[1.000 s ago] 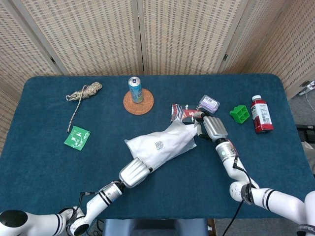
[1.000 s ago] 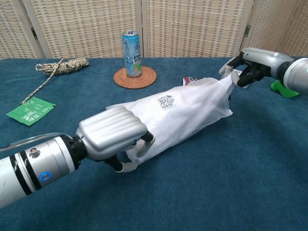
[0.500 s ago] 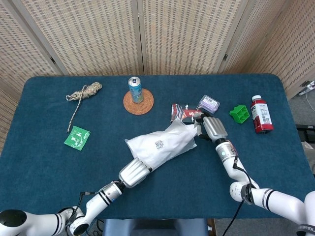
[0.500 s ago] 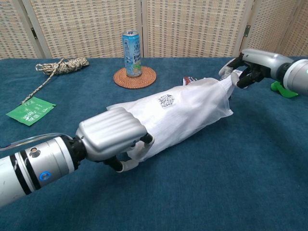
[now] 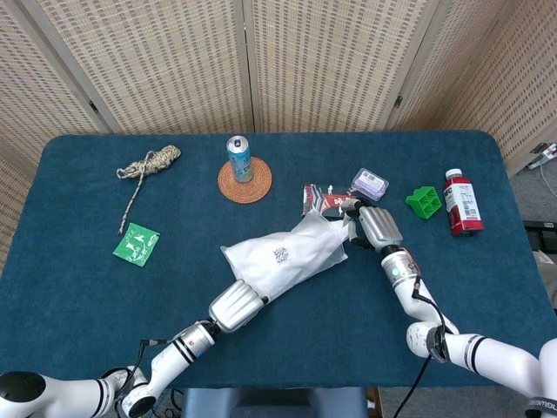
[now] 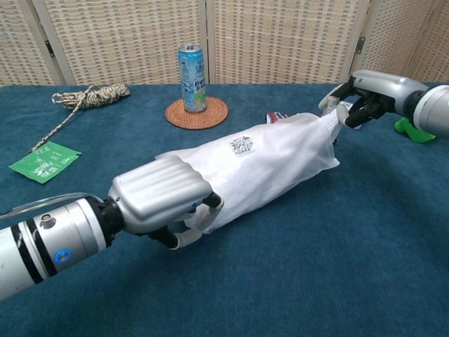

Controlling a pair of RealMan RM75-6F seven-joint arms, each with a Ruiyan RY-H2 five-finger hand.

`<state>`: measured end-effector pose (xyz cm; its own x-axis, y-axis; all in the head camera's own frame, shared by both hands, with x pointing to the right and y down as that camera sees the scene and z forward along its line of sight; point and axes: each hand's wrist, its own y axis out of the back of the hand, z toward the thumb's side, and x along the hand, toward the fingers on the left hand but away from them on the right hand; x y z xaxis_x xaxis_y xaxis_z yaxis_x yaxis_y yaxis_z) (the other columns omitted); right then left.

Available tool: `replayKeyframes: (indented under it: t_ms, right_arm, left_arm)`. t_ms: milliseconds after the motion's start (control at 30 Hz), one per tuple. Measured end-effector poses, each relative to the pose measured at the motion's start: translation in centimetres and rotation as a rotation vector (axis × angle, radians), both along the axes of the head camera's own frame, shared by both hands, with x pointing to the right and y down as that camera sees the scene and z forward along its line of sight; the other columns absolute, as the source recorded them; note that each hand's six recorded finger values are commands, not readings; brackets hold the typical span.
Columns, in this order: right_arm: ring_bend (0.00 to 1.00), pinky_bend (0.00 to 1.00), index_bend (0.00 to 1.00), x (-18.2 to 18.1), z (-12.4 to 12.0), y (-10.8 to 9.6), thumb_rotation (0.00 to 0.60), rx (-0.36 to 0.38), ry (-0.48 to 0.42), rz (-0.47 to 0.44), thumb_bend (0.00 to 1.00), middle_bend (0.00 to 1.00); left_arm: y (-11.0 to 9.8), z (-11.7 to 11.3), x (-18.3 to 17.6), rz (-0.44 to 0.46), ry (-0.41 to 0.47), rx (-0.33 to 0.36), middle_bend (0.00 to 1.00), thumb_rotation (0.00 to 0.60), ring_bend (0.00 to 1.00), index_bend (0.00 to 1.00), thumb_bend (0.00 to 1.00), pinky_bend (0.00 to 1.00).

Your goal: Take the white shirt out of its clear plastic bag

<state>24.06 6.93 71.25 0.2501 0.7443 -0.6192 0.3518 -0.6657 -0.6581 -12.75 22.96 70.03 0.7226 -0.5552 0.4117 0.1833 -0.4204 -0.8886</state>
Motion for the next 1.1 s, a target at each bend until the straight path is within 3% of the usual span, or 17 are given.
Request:
replayKeyframes:
  t_ms: [433, 1100]
  right_arm:
    - [0.10, 0.28, 0.66, 0.5, -1.2, -1.5, 0.600, 0.039, 0.020, 0.011, 0.77, 0.23]
    - [0.10, 0.28, 0.66, 1.4, -4.8, -3.8, 0.600, 0.119, 0.021, 0.049, 0.78, 0.23]
  left_arm:
    - [-1.8, -0.5, -2.9, -0.071, -0.036, 0.027, 1.00, 0.600, 0.95, 0.64, 0.43, 1.00]
    - [-3.7, -0.9, -11.4, -0.216, -0.153, 0.068, 1.00, 0.600, 0.95, 0.64, 0.43, 1.00]
